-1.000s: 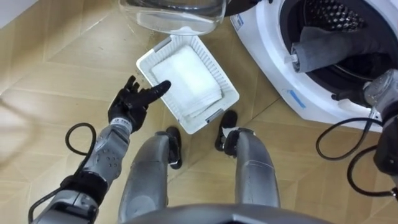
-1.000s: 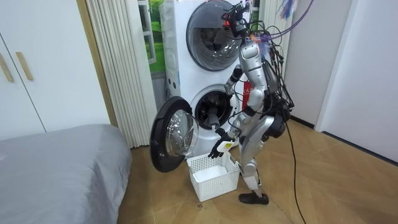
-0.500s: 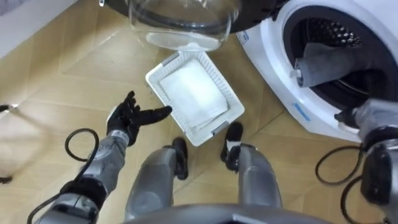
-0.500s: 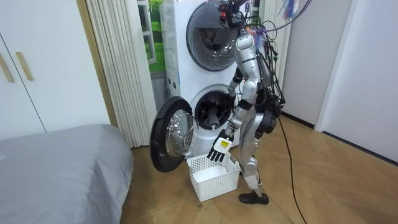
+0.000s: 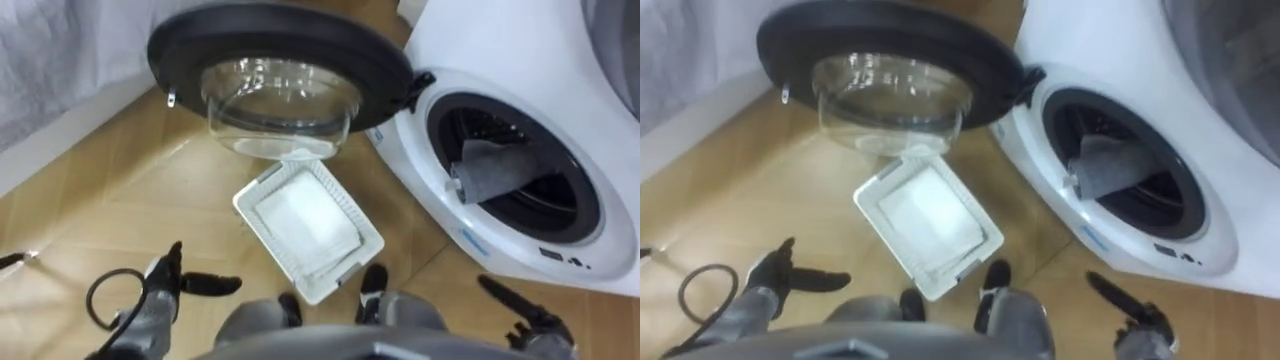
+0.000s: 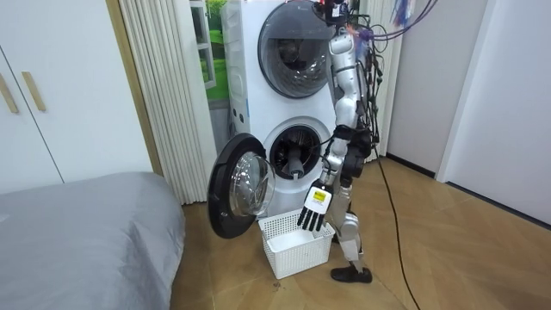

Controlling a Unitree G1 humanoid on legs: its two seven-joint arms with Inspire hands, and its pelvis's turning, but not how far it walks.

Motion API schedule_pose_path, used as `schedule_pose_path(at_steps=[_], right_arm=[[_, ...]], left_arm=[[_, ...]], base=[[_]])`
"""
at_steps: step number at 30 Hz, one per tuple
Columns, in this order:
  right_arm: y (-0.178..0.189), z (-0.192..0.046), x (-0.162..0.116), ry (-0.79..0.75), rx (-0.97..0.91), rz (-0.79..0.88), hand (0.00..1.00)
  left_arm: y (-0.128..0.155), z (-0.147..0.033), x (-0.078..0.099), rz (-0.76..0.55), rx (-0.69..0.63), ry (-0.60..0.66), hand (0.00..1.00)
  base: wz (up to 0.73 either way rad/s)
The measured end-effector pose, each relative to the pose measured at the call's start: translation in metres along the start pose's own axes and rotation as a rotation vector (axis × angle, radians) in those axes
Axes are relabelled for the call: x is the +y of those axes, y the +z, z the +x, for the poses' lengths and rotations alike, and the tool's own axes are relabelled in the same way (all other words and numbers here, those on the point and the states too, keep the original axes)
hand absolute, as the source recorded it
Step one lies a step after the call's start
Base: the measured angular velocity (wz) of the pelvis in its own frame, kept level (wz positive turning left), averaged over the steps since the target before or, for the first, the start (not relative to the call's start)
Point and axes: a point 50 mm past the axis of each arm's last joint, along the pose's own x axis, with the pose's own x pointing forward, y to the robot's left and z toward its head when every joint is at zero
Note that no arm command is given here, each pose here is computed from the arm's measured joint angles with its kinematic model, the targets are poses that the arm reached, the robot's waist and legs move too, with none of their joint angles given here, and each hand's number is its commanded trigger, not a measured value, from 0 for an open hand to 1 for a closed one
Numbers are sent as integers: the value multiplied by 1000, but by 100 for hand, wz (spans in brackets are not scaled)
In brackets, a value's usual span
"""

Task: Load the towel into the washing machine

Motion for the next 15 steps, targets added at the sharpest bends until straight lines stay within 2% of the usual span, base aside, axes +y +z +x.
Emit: schedule_pose_path(at_steps=[6, 15], right_arm=[[-8, -2, 9, 95, 15, -299, 0], [-22, -4, 12, 154, 48, -466, 0]], left_arm=[[-17, -5, 1, 51, 54, 4, 0], [-34, -10, -1, 32, 110, 2, 0]], base=[[9], [0]])
